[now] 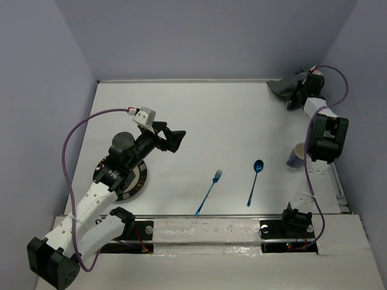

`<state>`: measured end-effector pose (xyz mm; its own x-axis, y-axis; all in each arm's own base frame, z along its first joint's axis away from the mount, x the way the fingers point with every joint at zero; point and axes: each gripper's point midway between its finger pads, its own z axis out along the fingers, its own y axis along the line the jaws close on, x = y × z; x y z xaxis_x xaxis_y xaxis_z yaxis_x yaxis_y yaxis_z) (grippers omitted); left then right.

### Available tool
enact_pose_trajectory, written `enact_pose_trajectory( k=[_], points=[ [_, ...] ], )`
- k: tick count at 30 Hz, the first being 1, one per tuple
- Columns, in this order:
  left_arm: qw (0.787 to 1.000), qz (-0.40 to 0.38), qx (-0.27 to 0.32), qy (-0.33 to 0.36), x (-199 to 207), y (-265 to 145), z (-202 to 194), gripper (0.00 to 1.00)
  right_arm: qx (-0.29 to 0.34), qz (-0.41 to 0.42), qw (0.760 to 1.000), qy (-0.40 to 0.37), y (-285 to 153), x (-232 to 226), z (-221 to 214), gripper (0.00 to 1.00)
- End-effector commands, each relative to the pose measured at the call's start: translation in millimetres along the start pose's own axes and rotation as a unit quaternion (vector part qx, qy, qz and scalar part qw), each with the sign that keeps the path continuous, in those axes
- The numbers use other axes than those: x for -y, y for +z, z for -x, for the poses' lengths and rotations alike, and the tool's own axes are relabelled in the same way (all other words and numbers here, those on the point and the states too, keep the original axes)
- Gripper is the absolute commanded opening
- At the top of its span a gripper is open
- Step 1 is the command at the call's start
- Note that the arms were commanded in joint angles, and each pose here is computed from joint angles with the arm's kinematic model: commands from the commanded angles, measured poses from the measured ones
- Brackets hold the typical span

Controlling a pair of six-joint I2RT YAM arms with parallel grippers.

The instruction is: Set the dinner table for one person

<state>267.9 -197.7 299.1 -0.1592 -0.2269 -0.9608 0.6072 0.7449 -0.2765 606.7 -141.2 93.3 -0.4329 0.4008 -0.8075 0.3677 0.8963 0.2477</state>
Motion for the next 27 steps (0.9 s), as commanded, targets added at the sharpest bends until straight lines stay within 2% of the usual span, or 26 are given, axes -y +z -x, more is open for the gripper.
enact_pose_trajectory(
  k=[1, 3, 7, 9, 10, 14, 17, 18, 19, 21, 22, 23, 24, 27],
  points=[
    [1.0, 0.004, 0.018, 0.01, -1.5, 3.8, 14.3, 0.99, 0.04, 0.162, 0.983, -0.082, -48.9, -103.0, 25.7, 0.0],
    [1.0, 0.015, 0.016, 0.007, -5.8, 6.1, 13.6, 0.99, 0.03, 0.213, 0.97, -0.111, -74.3, -133.1, 15.2, 0.0],
    [0.999, 0.043, 0.009, 0.0, -17.1, 9.3, 11.0, 0.99, -0.05, 0.307, 0.936, -0.163, -115.3, -194.3, -46.7, 0.0],
    [0.998, 0.061, 0.004, -0.005, -23.7, 10.4, 8.2, 0.99, -0.086, 0.354, 0.911, -0.192, -138.3, -233.0, -87.6, 0.0],
    [0.997, 0.082, -0.003, -0.009, -31.2, 11.8, 4.9, 0.99, -0.119, 0.383, 0.891, -0.214, -156.7, -253.7, -121.5, 0.0],
    [0.992, 0.118, -0.021, -0.029, -45.2, 16.0, -6.3, 0.99, -0.171, 0.413, 0.862, -0.239, -186.2, -267.0, -177.9, 0.0],
    [0.988, 0.146, -0.019, -0.044, -54.1, 18.6, -6.6, 0.99, -0.2, 0.407, 0.86, -0.235, -195.4, -256.8, -198.5, 0.02],
    [0.985, 0.162, -0.017, -0.053, -58.8, 20.4, -5.9, 0.99, -0.203, 0.402, 0.861, -0.234, -196.8, -253.8, -200.3, 0.14],
    [0.983, 0.174, -0.017, -0.06, -62.9, 20.6, -7.1, 0.99, -0.209, 0.39, 0.866, -0.233, -197.3, -246.8, -204.9, 0.51],
    [0.98, 0.184, -0.011, -0.078, -65.4, 25.5, -4.8, 0.95, -0.197, 0.357, 0.885, -0.224, -199.2, -239.4, -194.2, 0.76],
    [0.976, 0.195, -0.015, -0.097, -69.8, 32.7, -11.1, 0.91, -0.194, 0.348, 0.891, -0.217, -202.4, -237.4, -190.5, 0.83],
    [0.974, 0.197, -0.012, -0.108, -70.1, 38.6, -9.3, 0.89, -0.191, 0.321, 0.902, -0.216, -200.5, -226.6, -191.6, 0.85],
    [0.971, 0.202, -0.014, -0.125, -74.0, 50.1, -17.0, 0.84, -0.174, 0.312, 0.911, -0.204, -209.0, -226.6, -177.7, 0.85],
    [0.967, 0.207, -0.025, -0.147, -80.7, 81.6, -29.2, 0.79, -0.139, 0.275, 0.934, -0.182, -214.7, -217.1, -159.6, 0.79]
  ],
)
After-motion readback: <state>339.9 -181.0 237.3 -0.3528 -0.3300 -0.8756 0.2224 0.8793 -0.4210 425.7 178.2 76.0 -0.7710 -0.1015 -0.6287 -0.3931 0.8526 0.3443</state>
